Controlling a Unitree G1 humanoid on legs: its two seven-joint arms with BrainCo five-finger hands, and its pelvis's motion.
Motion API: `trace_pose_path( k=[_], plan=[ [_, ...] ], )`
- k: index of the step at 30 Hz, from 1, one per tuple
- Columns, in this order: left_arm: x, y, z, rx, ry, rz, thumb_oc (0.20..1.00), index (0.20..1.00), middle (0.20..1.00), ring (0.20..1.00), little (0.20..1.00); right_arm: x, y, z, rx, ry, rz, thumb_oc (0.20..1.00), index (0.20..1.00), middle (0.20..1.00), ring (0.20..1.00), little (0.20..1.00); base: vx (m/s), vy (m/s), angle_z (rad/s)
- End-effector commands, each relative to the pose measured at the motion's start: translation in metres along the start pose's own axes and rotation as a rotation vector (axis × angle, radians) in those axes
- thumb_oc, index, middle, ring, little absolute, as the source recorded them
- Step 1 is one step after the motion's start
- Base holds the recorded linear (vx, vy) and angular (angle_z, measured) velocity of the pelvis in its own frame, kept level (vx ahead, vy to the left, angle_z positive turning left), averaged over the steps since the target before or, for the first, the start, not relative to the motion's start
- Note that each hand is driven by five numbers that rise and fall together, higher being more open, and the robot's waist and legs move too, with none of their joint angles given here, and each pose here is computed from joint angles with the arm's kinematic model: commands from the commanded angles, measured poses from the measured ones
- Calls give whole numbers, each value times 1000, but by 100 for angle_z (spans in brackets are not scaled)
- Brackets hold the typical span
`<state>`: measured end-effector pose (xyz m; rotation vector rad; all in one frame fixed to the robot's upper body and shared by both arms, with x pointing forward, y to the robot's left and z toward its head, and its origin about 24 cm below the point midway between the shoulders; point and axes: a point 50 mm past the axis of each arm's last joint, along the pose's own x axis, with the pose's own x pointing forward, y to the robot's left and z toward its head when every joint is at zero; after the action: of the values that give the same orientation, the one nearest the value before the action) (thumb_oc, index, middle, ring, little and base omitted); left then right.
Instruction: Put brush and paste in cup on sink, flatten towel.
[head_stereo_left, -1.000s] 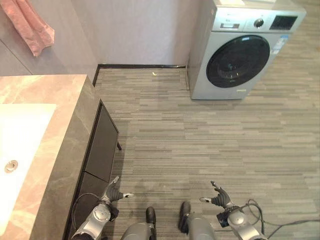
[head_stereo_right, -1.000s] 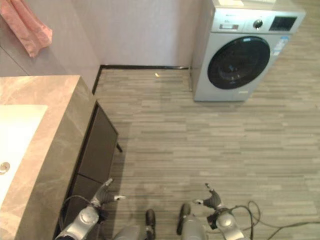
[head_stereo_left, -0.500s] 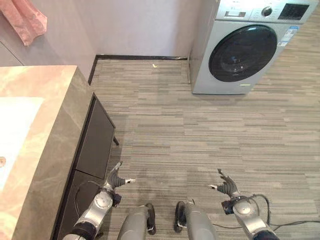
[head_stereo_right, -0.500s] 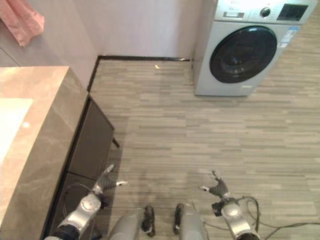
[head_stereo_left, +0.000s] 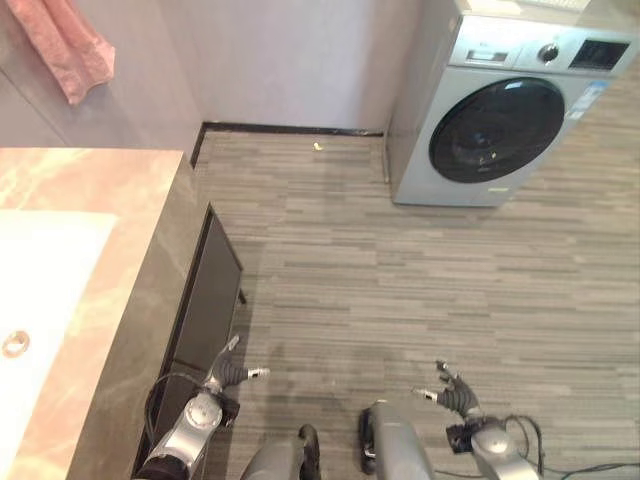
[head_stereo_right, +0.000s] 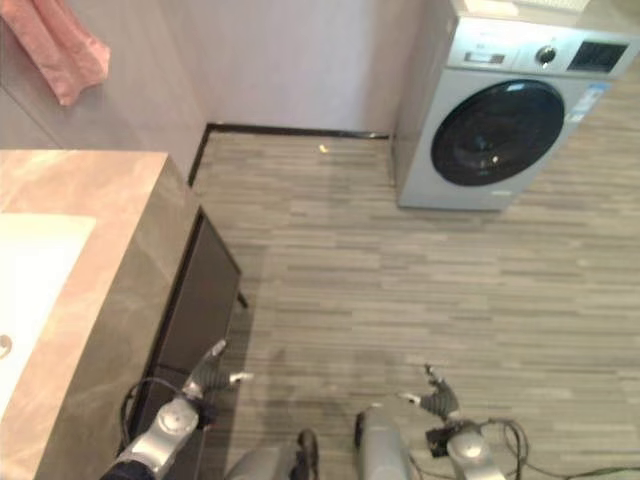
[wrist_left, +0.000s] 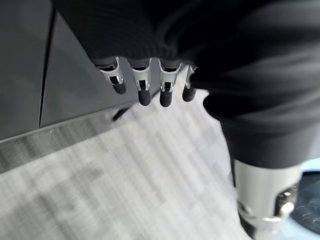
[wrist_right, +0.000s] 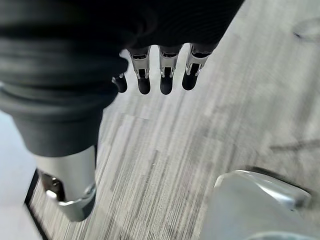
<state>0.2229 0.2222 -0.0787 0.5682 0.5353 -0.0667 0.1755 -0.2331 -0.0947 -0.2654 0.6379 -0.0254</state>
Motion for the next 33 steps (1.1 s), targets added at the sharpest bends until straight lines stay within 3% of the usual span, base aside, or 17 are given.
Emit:
trace_pose_path(
  k=[1, 6, 12, 18, 22, 28, 33],
  plan=[
    [1, 14, 10, 9, -78, 33, 1000, 1000, 1000, 1000, 1000, 2, -6, 6, -3, -41, 17, 1000, 1000, 1000, 1000, 1000, 434, -172, 103],
    [-1, 9, 1, 2, -42, 19, 1000, 1000, 1000, 1000, 1000, -6, -3, -4, -18, -18, 43, 1000, 1000, 1000, 1000, 1000, 459, -234, 79],
    [0, 4, -1, 8, -25, 16, 1000, 1000, 1000, 1000, 1000, -16, -18, -13, 154, -24, -32, 1000, 1000, 1000, 1000, 1000, 449, -368, 33],
    [7, 11, 23, 30, -116, 24, 1000, 1000, 1000, 1000, 1000, -24, -19, -31, 132, 49, -49, 1000, 1000, 1000, 1000, 1000, 358, -228, 24],
    [9, 15, 30, 40, -142, 21, 1000, 1000, 1000, 1000, 1000, -24, -23, -29, 114, 42, -50, 1000, 1000, 1000, 1000, 1000, 309, -10, 31],
    [-1, 16, 5, 51, -72, 17, 1000, 1000, 1000, 1000, 1000, -20, -27, -23, 11, 26, -47, 1000, 1000, 1000, 1000, 1000, 560, 119, -41],
    [-3, 16, 0, 62, -55, 25, 1000, 1000, 1000, 1000, 1000, -18, -19, -18, 111, 0, -52, 1000, 1000, 1000, 1000, 1000, 339, 197, -16]
  ],
)
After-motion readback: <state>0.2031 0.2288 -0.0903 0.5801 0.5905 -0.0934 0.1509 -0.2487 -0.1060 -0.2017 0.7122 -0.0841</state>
